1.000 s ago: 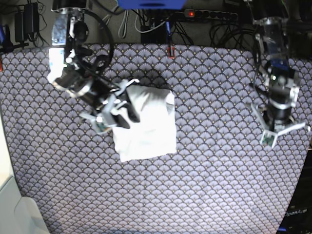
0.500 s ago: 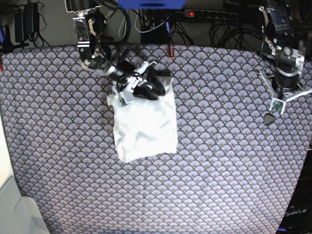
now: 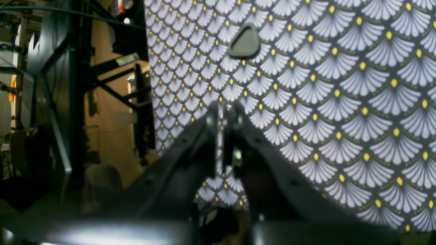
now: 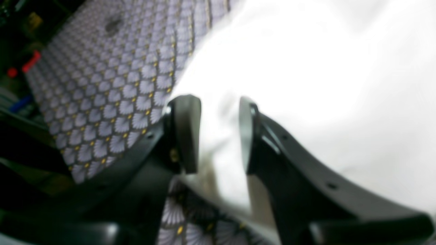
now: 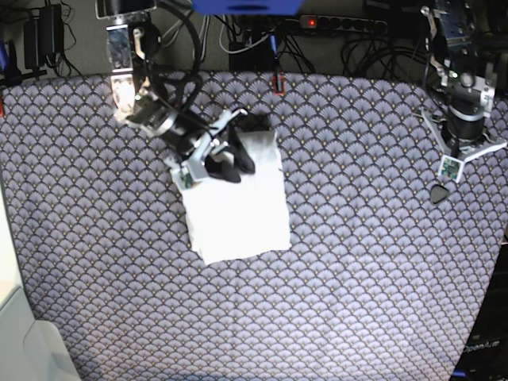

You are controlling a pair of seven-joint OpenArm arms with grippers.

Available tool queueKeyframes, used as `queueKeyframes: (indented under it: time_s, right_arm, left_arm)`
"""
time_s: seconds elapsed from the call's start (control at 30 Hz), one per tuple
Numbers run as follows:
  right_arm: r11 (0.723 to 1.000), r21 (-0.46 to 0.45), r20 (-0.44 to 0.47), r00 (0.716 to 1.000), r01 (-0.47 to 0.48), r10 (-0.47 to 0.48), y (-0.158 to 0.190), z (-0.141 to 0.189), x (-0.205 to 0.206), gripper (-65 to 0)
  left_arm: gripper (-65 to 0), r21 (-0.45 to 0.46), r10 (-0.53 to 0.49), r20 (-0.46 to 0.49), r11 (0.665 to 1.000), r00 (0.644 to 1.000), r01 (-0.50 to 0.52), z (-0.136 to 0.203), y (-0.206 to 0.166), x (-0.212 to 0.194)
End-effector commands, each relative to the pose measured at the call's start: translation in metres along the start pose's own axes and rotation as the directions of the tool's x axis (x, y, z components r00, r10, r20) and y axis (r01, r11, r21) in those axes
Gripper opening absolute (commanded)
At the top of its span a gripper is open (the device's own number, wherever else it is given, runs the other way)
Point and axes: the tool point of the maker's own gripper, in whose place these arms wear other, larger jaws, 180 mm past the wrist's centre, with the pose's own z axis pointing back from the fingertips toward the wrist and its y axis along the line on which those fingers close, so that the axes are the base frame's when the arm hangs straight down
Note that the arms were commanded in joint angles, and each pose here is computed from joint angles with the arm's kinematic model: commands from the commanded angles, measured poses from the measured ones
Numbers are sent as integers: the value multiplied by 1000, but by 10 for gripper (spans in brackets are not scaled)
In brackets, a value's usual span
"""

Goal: Fold the T-shirt properly
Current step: 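Press and smooth the folded square's edge with the right gripper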

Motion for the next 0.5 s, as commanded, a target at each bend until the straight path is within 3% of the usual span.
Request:
queueKeyframes:
  time_s: [0.0, 0.23, 0.47]
  right_arm:
    - [999, 23, 73, 997, -34, 32, 5, -1, 28, -464]
    - [993, 19, 79, 990, -118, 116, -6, -15, 64, -464]
    - [998, 39, 50, 998, -52, 50, -31, -60, 69, -464]
  left_arm:
    - [-647, 29, -7, 28, 1000, 1000, 6, 2, 10, 8]
    - [-647, 16, 6, 17, 1000, 1000, -6, 4, 2, 3]
    - [-647, -4, 10, -10, 1000, 1000, -10, 8, -8, -8]
